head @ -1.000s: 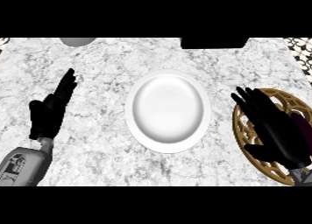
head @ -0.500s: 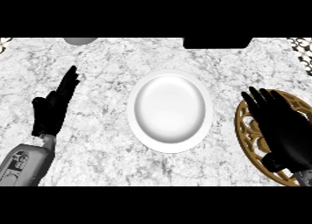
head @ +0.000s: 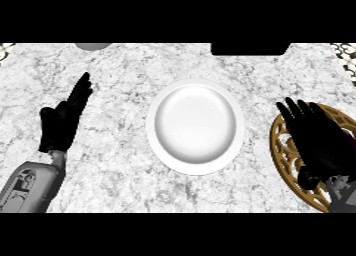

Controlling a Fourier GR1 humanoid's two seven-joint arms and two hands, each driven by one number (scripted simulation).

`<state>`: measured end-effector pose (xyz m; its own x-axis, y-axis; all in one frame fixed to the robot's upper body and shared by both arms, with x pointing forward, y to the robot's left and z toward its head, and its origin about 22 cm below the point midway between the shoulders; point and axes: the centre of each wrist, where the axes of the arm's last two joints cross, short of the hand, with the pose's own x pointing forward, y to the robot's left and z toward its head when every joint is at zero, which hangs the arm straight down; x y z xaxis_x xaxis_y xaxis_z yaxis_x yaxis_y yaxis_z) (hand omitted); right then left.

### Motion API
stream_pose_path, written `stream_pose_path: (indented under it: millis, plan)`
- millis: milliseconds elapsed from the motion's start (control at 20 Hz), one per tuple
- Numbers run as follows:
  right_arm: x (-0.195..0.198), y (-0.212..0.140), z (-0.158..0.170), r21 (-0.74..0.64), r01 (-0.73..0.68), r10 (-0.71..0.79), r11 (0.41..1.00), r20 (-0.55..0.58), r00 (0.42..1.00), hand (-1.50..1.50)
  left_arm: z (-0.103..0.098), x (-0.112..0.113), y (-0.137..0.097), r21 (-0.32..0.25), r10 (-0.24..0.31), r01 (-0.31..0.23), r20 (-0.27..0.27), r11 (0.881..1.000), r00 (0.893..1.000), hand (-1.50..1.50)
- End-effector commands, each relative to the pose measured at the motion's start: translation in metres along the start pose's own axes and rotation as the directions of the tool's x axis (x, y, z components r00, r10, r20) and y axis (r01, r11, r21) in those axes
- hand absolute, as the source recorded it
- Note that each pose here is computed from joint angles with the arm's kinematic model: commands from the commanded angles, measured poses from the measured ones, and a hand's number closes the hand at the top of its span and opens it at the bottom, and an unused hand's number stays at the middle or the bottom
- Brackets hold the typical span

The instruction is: Pick the sweet potato from the placemat and place it in the plate

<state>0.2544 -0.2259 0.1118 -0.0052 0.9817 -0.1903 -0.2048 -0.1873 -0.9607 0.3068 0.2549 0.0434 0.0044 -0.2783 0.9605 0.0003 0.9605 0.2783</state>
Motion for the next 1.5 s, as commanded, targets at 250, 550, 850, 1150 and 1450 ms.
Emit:
stream_pose_path:
  millis: [250, 550, 850, 1150, 1450]
  plan:
    - [-0.002, 0.035, -0.038, 0.101, -0.089, 0.095, 0.991, -0.064, 0.993, -1.50, 0.005, -0.025, 0.005, -0.015, 0.001, -0.001, 0.003, 1.000, 1.000, 0.00]
    - [-0.030, 0.048, -0.041, 0.125, -0.092, 0.100, 0.988, -0.062, 0.993, -1.50, -0.007, -0.005, 0.003, 0.004, -0.003, 0.003, 0.002, 1.000, 1.000, 0.00]
    - [-0.046, 0.066, -0.054, 0.161, -0.090, 0.108, 0.983, -0.109, 0.988, -1.50, 0.015, 0.006, -0.002, 0.006, 0.013, -0.013, 0.003, 1.000, 1.000, 0.00]
    - [-0.045, 0.069, -0.057, 0.132, -0.106, 0.115, 0.986, -0.067, 0.991, 1.50, -0.002, 0.001, -0.007, 0.005, -0.013, 0.013, 0.004, 1.000, 1.000, 0.00]
    - [-0.041, 0.074, -0.080, 0.047, -0.140, 0.143, 0.989, -0.052, 0.988, 1.50, -0.002, -0.006, -0.012, -0.019, -0.001, 0.001, 0.028, 1.000, 1.000, 0.00]
